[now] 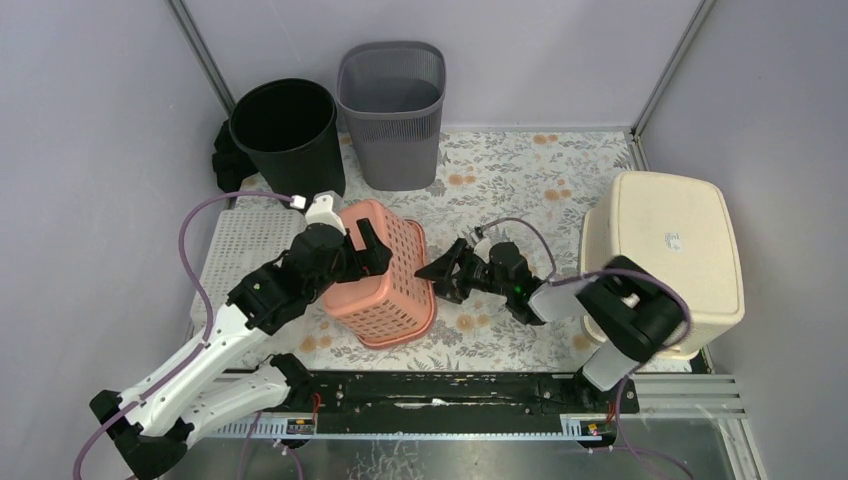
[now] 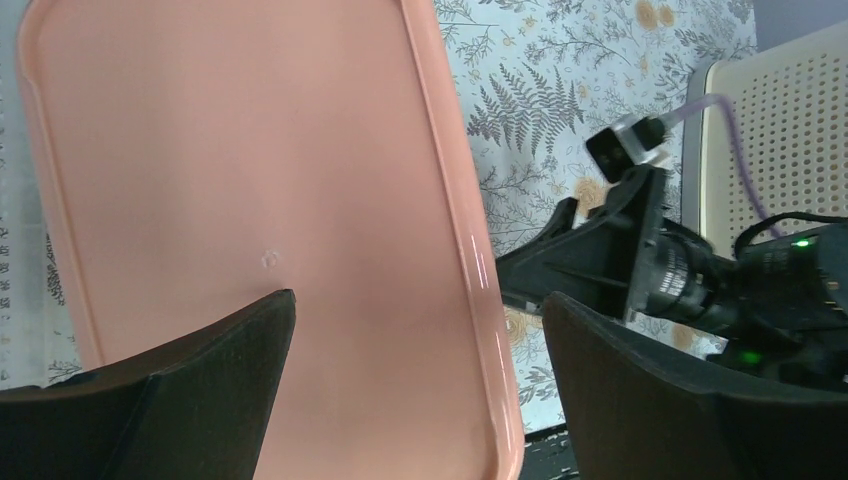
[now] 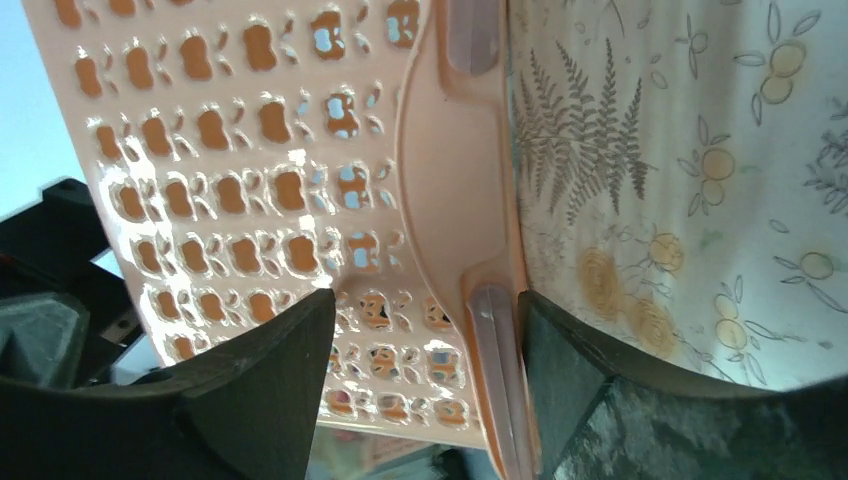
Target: Turn the large container upside down
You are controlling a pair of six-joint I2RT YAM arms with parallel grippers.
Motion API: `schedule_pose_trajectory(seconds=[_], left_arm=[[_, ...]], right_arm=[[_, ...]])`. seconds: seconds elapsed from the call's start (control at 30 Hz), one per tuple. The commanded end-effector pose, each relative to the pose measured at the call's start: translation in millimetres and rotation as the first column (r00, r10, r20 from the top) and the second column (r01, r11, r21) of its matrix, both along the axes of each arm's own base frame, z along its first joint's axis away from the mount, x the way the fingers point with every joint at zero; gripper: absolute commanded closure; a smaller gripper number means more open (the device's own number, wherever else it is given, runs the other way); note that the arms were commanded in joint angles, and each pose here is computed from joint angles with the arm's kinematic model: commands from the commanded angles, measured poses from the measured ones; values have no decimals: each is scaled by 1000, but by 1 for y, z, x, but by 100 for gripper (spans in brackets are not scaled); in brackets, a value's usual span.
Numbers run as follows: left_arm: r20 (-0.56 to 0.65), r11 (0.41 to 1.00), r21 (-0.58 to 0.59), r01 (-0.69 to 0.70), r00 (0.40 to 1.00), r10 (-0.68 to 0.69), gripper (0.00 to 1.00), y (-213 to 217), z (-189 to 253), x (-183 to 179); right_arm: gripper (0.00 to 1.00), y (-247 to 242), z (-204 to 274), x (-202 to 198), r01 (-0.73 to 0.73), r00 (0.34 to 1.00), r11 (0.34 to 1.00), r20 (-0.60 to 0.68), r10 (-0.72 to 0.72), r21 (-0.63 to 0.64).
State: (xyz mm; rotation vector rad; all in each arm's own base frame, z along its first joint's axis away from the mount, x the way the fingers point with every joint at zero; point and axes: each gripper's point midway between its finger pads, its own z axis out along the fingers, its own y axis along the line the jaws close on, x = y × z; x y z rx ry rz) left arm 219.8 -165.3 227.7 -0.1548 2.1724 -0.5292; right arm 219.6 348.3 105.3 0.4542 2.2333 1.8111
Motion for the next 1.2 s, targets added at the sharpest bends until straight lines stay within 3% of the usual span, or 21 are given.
schedule_pose_trajectory(seconds=[0.0, 0.2, 0.37, 0.53, 0.63, 0.73, 0.97, 1.17], left_arm=[[44, 999, -50, 15, 999, -13, 0, -11, 4, 11], [11, 998, -54, 36, 999, -36, 0, -20, -16, 16], [1, 994, -89, 65, 998, -65, 0, -36, -31, 24], [-13, 986, -122, 115, 993, -118, 0, -55, -39, 28], [-4, 984, -114, 135, 991, -137, 0, -59, -38, 32], [14, 988, -88, 125, 992, -124, 0, -52, -29, 32], [64, 999, -30, -12, 998, 14, 0, -1, 16, 15], [15, 995, 23, -93, 996, 93, 0, 21, -9, 8]], right_arm=[[25, -23, -13, 4, 12, 993, 945, 113, 27, -327], [20, -56, 6, 14, 69, 967, 817, 241, 87, -573], [15, -85, 18, 20, 147, 947, 726, 307, 92, -671], [12, -122, 24, 32, 219, 934, 582, 341, 108, -783], [12, -134, 37, 34, 254, 919, 545, 375, 122, -799], [12, -140, 57, 33, 278, 900, 539, 411, 143, -795], [16, -116, 119, 13, 227, 814, 694, 524, 251, -684], [17, -103, 143, 1, 189, 772, 717, 553, 315, -671]])
